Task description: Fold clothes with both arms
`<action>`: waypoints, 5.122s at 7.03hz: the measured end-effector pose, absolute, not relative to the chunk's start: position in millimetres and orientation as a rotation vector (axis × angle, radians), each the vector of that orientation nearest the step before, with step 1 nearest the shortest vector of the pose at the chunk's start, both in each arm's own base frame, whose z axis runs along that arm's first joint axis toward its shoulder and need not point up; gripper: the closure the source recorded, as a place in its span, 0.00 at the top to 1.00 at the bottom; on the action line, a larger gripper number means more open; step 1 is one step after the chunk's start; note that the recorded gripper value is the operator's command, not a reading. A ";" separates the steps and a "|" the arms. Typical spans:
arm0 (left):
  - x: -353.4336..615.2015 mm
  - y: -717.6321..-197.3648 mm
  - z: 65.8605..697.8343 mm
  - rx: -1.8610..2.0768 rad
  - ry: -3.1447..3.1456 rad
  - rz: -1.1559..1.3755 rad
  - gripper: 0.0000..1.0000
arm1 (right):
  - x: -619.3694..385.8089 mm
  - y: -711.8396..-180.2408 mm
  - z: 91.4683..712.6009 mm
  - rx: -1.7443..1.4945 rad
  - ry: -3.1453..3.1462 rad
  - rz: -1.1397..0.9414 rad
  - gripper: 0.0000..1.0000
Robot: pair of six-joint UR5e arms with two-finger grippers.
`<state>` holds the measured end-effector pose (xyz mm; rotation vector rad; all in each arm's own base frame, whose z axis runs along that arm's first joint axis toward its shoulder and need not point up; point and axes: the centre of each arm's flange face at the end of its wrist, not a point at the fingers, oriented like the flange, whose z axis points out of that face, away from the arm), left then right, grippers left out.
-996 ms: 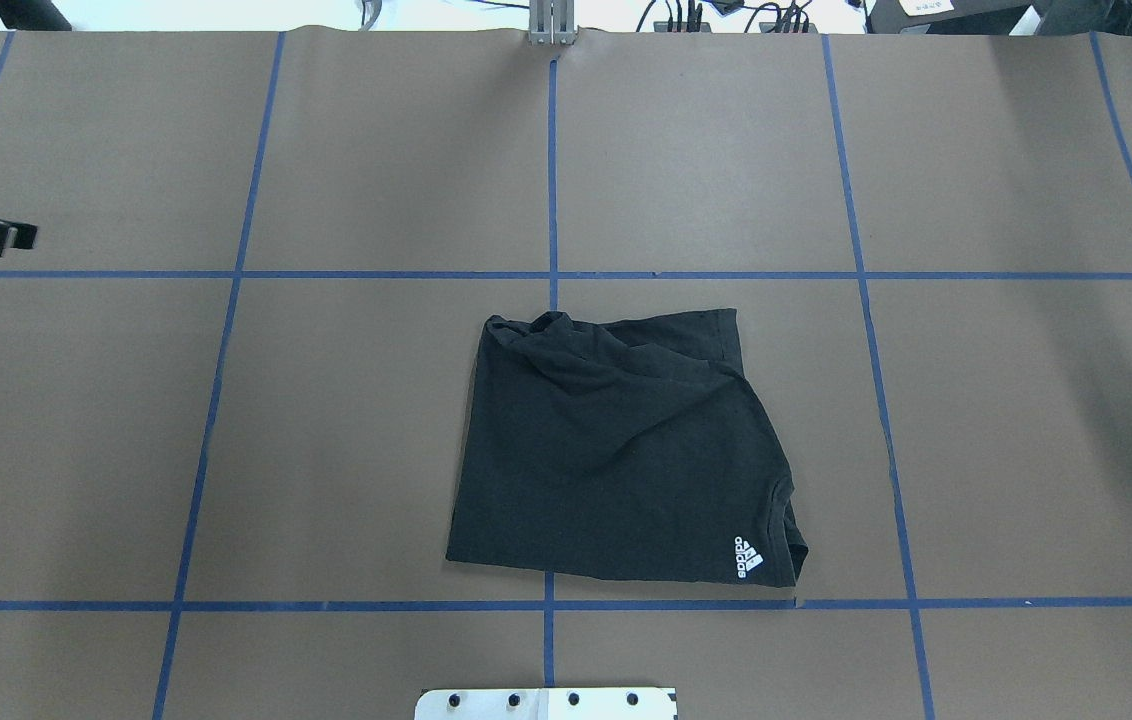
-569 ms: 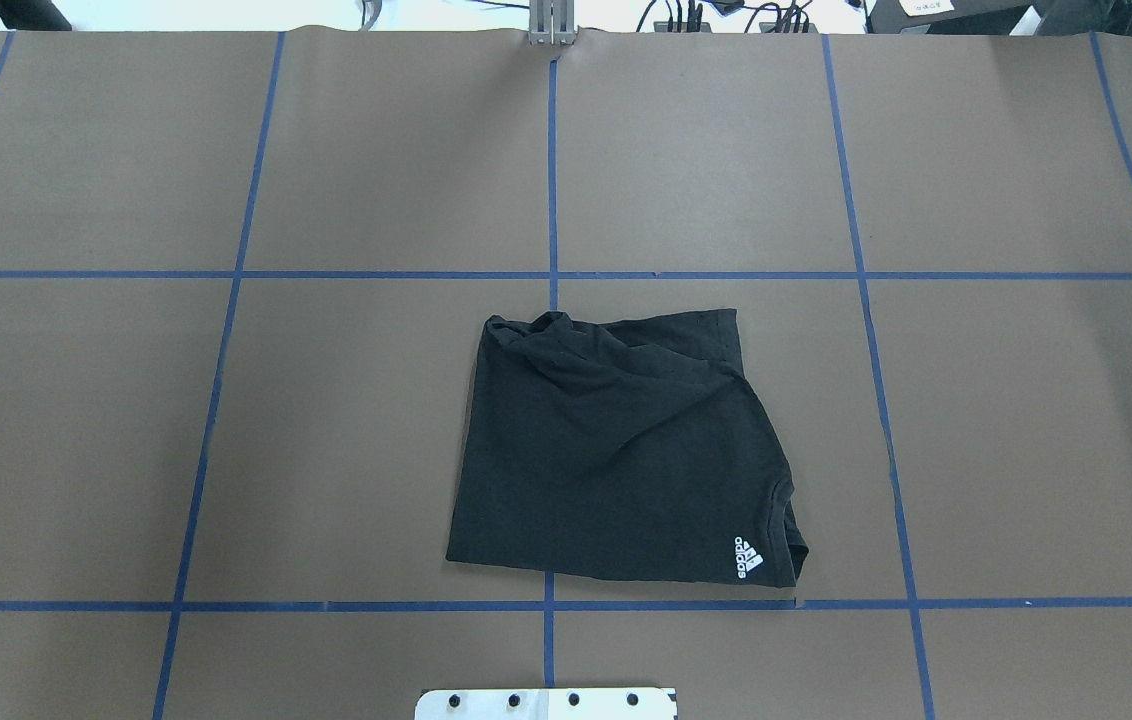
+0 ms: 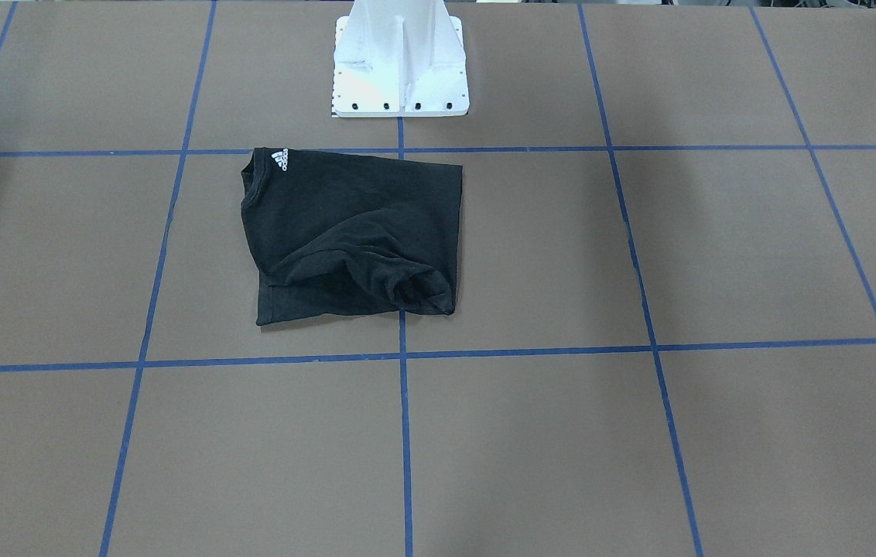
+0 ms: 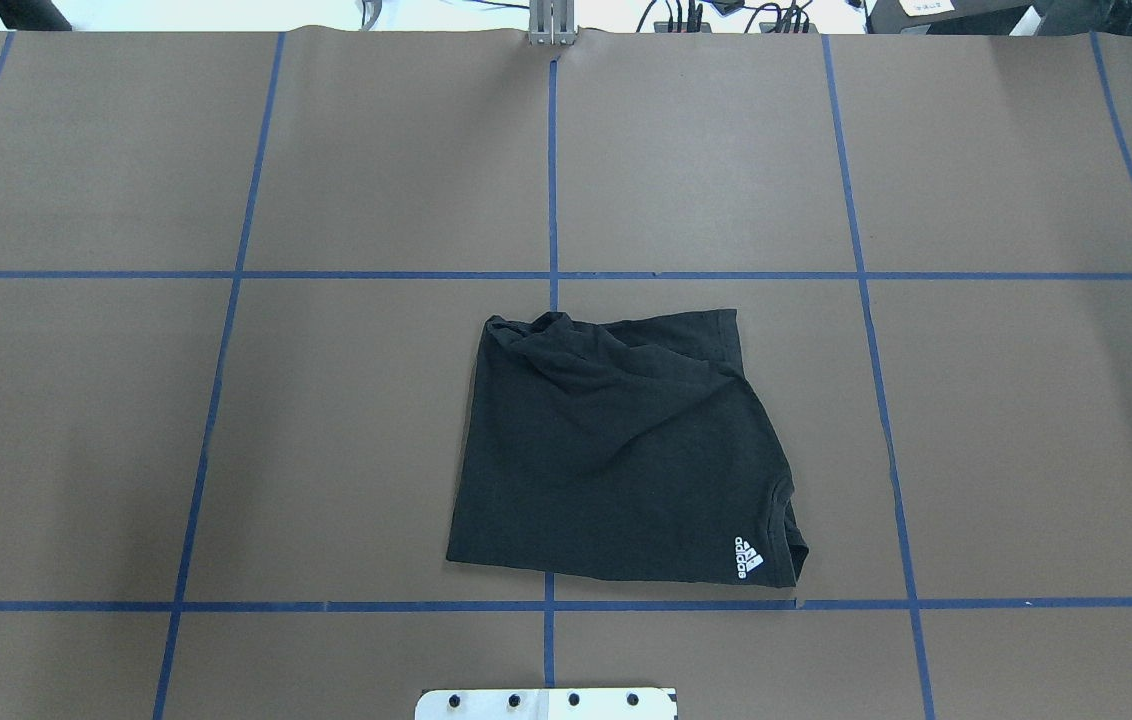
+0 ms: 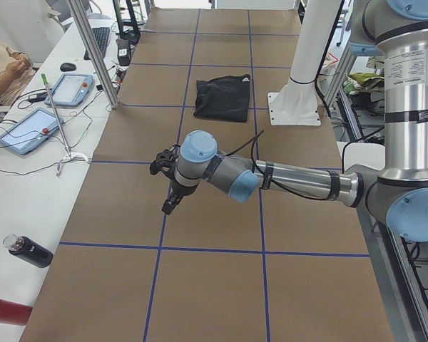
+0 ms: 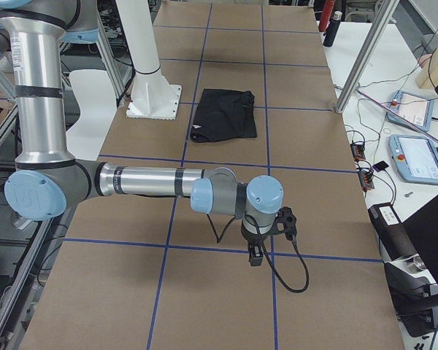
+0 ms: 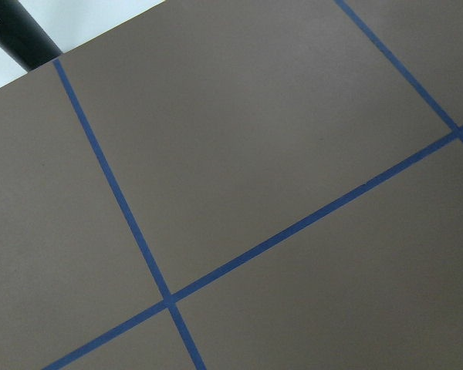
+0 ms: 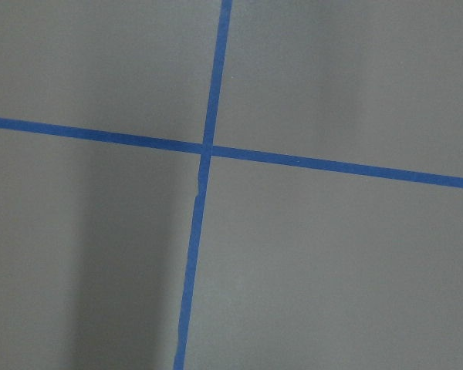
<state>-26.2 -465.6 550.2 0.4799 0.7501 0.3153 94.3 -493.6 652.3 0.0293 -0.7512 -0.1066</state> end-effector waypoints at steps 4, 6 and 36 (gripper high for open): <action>-25.8 -460.4 544.3 0.462 0.780 0.304 1.00 | 98.9 -505.2 626.2 0.029 -0.755 -0.098 1.00; -25.0 -462.7 544.0 0.471 0.780 0.307 1.00 | 98.2 -498.6 631.4 0.030 -0.756 -0.099 1.00; -16.9 -505.0 503.5 0.392 0.808 0.237 1.00 | 65.3 -497.7 579.2 0.027 -0.732 -0.166 1.00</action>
